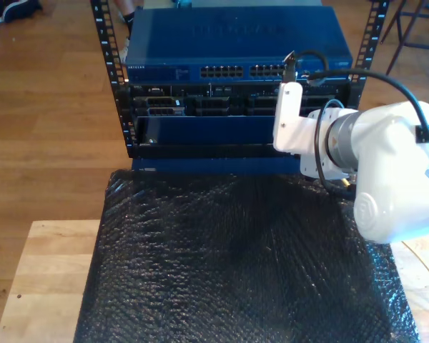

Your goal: Grab the cable and plug it in

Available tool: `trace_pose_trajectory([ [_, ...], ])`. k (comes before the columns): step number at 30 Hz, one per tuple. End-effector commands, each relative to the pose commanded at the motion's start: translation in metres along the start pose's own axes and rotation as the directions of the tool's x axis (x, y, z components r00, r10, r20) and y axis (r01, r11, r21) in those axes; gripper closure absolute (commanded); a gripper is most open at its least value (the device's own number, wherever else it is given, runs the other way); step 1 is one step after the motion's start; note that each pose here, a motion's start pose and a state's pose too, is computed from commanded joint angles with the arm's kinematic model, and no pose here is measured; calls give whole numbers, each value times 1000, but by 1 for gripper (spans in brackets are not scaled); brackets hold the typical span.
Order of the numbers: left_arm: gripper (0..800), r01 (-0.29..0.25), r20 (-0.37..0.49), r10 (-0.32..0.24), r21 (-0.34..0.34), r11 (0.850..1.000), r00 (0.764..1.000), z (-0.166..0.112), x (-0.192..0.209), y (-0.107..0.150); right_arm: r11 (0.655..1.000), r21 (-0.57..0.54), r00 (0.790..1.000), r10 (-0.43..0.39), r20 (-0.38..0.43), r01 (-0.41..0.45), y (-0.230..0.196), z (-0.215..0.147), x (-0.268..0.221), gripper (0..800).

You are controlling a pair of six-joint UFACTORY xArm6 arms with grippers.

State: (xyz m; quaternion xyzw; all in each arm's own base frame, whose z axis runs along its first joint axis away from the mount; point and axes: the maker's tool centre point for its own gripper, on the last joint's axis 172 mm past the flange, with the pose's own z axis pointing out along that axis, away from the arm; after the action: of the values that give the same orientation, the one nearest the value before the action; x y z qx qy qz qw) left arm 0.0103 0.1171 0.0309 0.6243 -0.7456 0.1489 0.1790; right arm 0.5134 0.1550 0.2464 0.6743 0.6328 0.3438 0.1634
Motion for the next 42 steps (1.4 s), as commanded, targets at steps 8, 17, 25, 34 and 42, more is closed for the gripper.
trace_pose_trajectory([
  [8, 0, -3, -1, 3, 3, 1000, 1000, 0, 0, -1, 999, -46, 1000, -15, -21, 14, 1, -10, 6, 800],
  [17, 0, -3, -1, 3, 3, 1000, 1000, 0, 0, -1, 998, -61, 999, -35, -36, 33, -22, -13, 7, 800],
  [25, 0, -3, 0, 3, 3, 1000, 1000, 0, 0, -1, 998, -61, 999, -37, -36, 35, -25, -7, 7, 800],
  [34, 0, -3, -1, 3, 3, 1000, 1000, 0, 0, -1, 996, -79, 998, -41, -37, 38, -25, 7, 6, 800],
  [42, 0, -3, -1, 3, 3, 1000, 1000, 0, 0, -1, 993, -115, 998, -38, -44, 32, -18, 12, 7, 800],
])
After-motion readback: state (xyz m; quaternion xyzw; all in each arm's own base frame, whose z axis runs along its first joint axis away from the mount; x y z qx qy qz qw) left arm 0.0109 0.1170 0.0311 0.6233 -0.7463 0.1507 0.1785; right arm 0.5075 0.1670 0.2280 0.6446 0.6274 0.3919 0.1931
